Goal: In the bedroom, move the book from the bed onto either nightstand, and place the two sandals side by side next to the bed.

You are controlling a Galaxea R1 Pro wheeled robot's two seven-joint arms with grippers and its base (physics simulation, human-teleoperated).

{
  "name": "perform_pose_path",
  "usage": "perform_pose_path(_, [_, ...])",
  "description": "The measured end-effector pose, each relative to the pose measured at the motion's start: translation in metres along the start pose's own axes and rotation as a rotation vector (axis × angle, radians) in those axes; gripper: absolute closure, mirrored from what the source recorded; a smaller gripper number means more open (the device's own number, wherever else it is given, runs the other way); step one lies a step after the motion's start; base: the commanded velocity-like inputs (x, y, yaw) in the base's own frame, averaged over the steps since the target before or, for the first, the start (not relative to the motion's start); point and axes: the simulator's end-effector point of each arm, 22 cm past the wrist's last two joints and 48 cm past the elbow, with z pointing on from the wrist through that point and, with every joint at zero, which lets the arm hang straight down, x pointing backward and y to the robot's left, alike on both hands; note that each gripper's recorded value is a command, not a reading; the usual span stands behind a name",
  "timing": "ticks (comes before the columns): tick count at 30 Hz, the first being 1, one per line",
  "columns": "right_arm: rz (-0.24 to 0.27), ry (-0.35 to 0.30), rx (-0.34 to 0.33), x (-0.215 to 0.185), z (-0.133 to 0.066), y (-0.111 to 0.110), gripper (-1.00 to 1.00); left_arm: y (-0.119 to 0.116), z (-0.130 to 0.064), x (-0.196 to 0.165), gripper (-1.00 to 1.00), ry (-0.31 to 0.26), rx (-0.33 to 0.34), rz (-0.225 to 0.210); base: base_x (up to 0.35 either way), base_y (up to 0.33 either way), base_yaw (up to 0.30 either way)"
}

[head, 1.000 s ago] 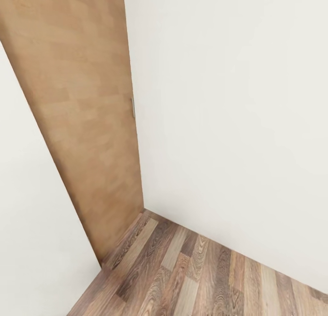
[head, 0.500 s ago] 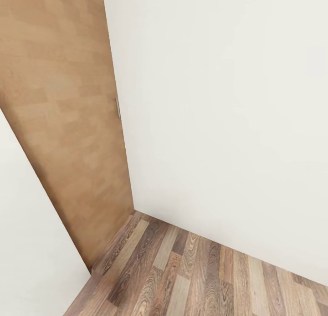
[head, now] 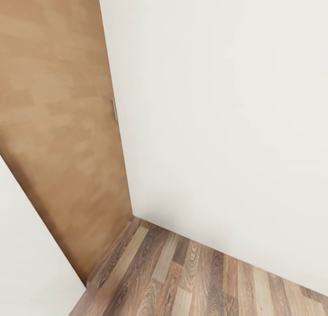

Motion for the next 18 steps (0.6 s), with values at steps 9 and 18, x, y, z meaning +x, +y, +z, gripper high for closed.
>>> perform_pose_path(9, [0.000, 0.000, 0.000, -0.0001, 0.0000, 0.0001, -1.00, 0.0000, 0.0000, 0.0000, -1.00, 0.000, 0.000, 0.000, 0.293, 0.000, 0.000])
perform_pose_path(18, [0.000, 0.000, 0.000, -0.0003, 0.0001, 0.0001, -1.00, 0.0000, 0.0000, 0.0000, -1.00, 0.000, 0.000, 0.000, 0.274, 0.000, 0.000])
